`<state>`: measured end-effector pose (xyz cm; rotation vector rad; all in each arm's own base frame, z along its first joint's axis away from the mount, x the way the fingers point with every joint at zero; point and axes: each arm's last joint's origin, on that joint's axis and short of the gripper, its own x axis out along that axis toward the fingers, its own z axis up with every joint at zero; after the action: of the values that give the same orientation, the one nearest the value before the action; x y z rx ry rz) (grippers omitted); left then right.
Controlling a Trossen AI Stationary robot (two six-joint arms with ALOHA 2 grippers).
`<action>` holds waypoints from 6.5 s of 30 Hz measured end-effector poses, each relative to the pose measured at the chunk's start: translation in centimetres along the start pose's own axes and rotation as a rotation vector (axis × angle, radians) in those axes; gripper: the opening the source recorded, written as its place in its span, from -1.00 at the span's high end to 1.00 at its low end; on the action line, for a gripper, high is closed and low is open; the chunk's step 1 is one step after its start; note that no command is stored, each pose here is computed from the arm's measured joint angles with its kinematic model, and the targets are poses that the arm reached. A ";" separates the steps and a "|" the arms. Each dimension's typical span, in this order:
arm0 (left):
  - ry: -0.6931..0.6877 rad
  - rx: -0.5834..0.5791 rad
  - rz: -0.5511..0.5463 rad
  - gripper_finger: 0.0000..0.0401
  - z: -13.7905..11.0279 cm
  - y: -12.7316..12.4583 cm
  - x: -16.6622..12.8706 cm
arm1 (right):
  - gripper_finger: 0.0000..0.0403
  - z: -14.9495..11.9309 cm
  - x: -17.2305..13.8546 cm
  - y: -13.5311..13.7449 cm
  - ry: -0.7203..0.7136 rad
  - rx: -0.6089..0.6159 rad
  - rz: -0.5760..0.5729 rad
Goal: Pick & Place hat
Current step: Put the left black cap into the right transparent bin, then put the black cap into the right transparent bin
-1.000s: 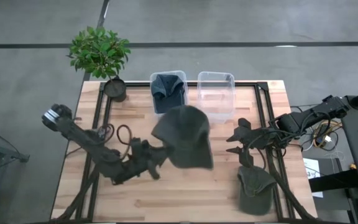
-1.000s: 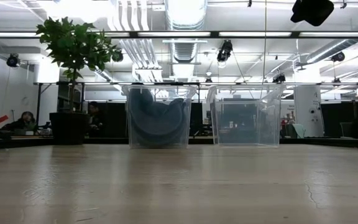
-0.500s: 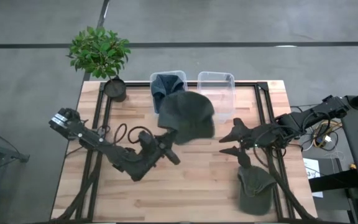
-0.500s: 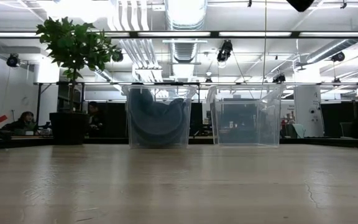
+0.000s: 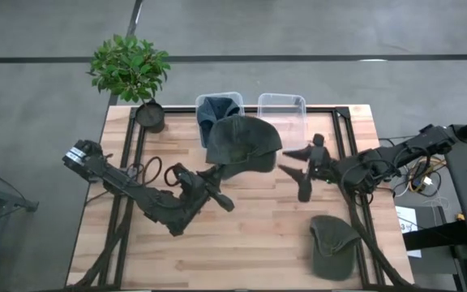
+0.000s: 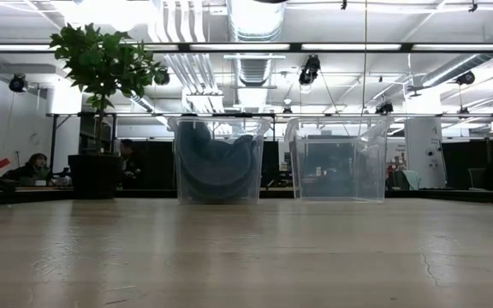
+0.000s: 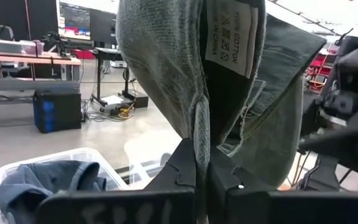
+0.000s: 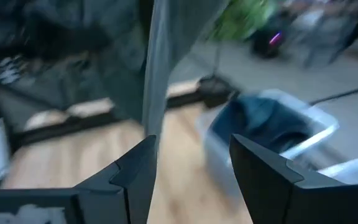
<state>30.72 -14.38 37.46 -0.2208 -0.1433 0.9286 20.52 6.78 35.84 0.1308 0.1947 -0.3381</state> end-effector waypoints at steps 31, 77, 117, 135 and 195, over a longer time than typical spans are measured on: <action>0.009 0.239 0.122 0.99 0.8 1.0 0.5 | 0.03 2.8 2.9 1.7 -0.059 0.003 -0.026; 0.019 0.353 0.052 0.48 -0.2 0.7 -1.0 | 0.95 1.9 4.2 -1.6 0.007 0.129 -0.283; 0.028 0.597 0.018 0.47 -10.7 9.4 -3.6 | 0.94 6.4 -6.0 -5.0 0.350 0.839 0.910; 0.034 0.524 0.006 0.46 -8.8 10.5 -3.4 | 0.94 -0.6 4.1 -9.5 0.395 0.584 -0.430; 0.128 0.548 -0.085 0.46 -9.0 13.5 -3.5 | 0.42 -2.1 4.5 -19.2 0.665 0.793 -0.565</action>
<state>20.10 -10.57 25.28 0.2321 0.2195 0.8342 17.73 -12.29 31.00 0.9896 0.7569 -0.9222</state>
